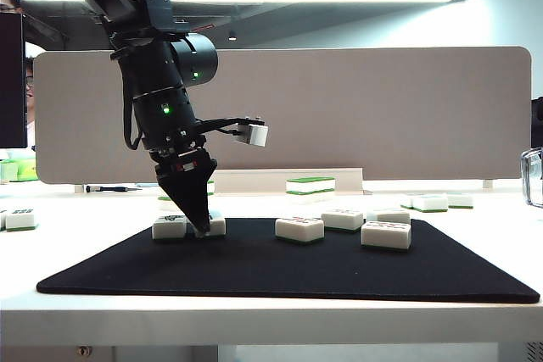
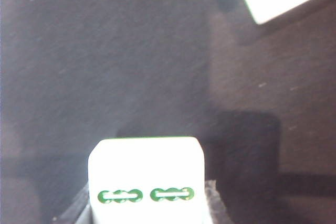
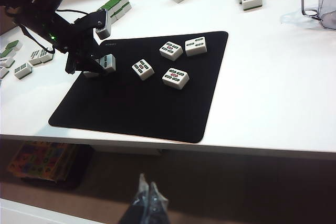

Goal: Align six mahjong tiles in a row on the table.

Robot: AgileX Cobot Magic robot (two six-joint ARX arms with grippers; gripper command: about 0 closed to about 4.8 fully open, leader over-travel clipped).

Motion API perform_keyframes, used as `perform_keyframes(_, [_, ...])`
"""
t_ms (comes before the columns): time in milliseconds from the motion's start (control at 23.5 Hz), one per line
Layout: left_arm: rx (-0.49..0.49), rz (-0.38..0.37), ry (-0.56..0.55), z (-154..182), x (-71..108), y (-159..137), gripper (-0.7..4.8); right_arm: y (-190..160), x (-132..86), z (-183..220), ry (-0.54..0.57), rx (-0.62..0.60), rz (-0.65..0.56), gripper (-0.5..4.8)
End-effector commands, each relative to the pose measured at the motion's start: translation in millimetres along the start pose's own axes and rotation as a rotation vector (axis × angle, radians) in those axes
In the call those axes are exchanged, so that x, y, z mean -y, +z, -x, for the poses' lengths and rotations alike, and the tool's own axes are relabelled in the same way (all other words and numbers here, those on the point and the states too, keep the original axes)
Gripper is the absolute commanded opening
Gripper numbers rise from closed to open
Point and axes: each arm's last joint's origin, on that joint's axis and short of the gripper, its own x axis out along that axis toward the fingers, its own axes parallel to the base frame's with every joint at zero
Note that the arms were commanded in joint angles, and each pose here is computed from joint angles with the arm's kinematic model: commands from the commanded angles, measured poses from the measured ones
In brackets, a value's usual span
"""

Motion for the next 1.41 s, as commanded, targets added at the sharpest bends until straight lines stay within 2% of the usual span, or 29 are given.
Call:
perform_keyframes(43, [-0.082,0.006,0.022,-3.1,0.0,-5.3,1.97,-1.2,-0.6,2.2,0.004,0.020,0.010,-0.01])
perform_keyframes(128, [-0.078,0.006,0.025,0.6,-0.9,-3.5,2.01,-1.2,-0.6,2.2,0.004,0.020,0.010,-0.01])
perform_keyframes(213, [-0.069,0.005,0.019,10.6,-2.5,1.2,2.96,-1.2,-0.6,2.2,0.004,0.020,0.010,-0.01])
perform_keyframes(256, [-0.048,0.005,-0.002,17.6,-2.9,4.4,3.21,-1.2,-0.6,2.2,0.004,0.020,0.010,-0.01])
perform_keyframes(383, [0.042,0.012,-0.058,33.5,-6.3,15.0,3.21,-1.2,-0.6,2.2,0.004,0.020,0.010,-0.01])
perform_keyframes(511, [0.100,0.089,-0.009,38.9,-13.1,22.4,3.18,-1.1,-0.6,2.2,0.004,0.021,0.010,-0.01])
perform_keyframes(596, [0.157,0.168,0.036,38.9,-18.2,27.9,3.17,-1.1,-0.6,2.2,0.004,0.021,0.010,-0.01])
perform_keyframes(639, [0.182,0.180,0.054,38.6,-19.2,31.5,3.09,-1.1,-0.6,2.2,0.004,0.021,0.010,-0.01])
perform_keyframes(682, [0.203,0.184,0.090,39.0,-22.0,34.1,2.68,-1.1,-0.6,2.2,0.004,0.021,0.010,-0.01])
perform_keyframes(724, [0.204,0.182,0.105,37.9,-23.2,34.6,2.56,-1.1,-0.6,2.2,0.004,0.021,0.010,-0.01])
perform_keyframes(852, [0.216,0.201,0.135,29.1,-26.0,38.2,2.44,-1.1,-0.6,2.1,0.004,0.021,0.010,-0.01])
perform_keyframes(937, [0.279,0.231,0.095,23.2,-18.1,51.4,2.46,-1.1,-0.6,2.2,0.004,0.021,0.010,-0.01])
perform_keyframes(1022, [0.344,0.195,0.082,16.8,-2.2,73.9,2.57,-1.1,-0.5,2.1,0.004,0.021,0.010,-0.01])
perform_keyframes(1065, [0.371,0.172,0.081,13.4,5.5,83.8,2.88,-1.1,-0.5,2.1,0.003,0.021,0.010,-0.01])
perform_keyframes(1150, [0.433,0.139,0.081,4.9,20.5,103.5,3.14,-1.1,-0.5,2.1,0.001,0.022,0.010,-0.01])
perform_keyframes(1321, [0.537,0.087,0.086,-20.1,44.3,132.6,3.14,-1.2,-0.6,2.2,0.004,0.020,0.010,-0.01])
perform_keyframes(1406, [0.551,0.072,0.083,-34.2,50.0,137.7,3.13,-1.2,-0.6,2.2,0.004,0.020,0.010,-0.01])
